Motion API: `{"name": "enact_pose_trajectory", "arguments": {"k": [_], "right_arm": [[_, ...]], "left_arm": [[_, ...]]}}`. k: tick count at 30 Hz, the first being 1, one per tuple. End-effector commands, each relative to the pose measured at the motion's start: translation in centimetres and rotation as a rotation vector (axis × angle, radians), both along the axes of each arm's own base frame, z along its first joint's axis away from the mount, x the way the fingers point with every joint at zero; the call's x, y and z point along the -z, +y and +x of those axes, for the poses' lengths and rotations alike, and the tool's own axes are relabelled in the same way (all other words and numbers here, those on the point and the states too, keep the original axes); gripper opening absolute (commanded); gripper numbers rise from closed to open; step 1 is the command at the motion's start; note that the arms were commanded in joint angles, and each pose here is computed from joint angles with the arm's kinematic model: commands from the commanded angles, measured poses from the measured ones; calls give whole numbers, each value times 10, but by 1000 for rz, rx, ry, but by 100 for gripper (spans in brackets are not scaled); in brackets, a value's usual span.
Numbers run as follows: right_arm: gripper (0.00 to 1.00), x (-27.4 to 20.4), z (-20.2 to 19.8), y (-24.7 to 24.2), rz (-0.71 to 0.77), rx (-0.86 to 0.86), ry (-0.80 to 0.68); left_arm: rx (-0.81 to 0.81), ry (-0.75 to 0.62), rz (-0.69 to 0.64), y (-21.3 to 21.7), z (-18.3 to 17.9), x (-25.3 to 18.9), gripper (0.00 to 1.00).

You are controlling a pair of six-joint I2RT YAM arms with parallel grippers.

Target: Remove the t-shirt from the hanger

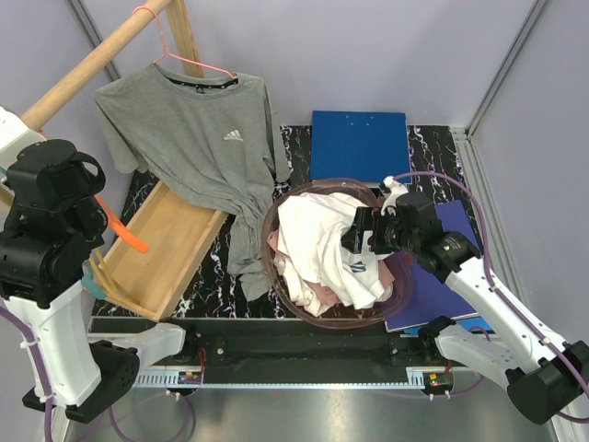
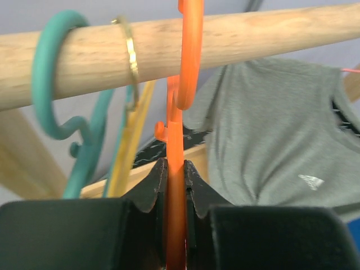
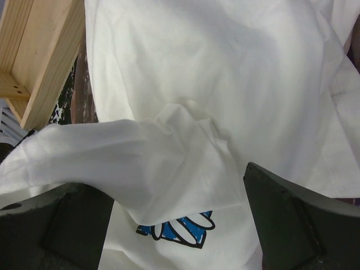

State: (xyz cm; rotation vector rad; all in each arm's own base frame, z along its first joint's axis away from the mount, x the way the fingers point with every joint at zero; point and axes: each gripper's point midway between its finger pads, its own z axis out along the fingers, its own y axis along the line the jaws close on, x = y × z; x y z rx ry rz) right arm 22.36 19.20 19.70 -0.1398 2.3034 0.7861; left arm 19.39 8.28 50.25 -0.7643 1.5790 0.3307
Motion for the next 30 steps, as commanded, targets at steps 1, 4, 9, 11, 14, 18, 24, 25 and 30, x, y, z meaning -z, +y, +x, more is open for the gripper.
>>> {"name": "enact_pose_trajectory", "arguments": {"k": [1, 4, 9, 11, 14, 18, 24, 25, 30], "right_arm": [[100, 2, 3, 2, 8, 8, -1], [100, 6, 1, 4, 19, 3, 13], [100, 6, 0, 6, 26, -4, 24], [100, 5, 0, 6, 27, -6, 22], [100, 5, -1, 6, 28, -8, 25], [100, 7, -1, 6, 32, -2, 28], [100, 16, -3, 8, 30, -13, 47], [100, 16, -3, 8, 29, -13, 49], [100, 15, -2, 8, 28, -14, 38]], "left_arm": [[-145, 43, 82, 21, -7, 5, 0], [-170, 70, 103, 24, -6, 12, 0], [-204, 121, 145, 27, 1, 20, 0], [-203, 127, 154, 26, 6, 21, 0], [-207, 142, 165, 26, 8, 24, 0], [-179, 156, 168, 24, 7, 30, 5], [-80, 124, 131, 15, 0, 26, 61], [-44, 115, 112, 11, 1, 26, 64], [74, 59, 34, -4, -14, 13, 67]]}}
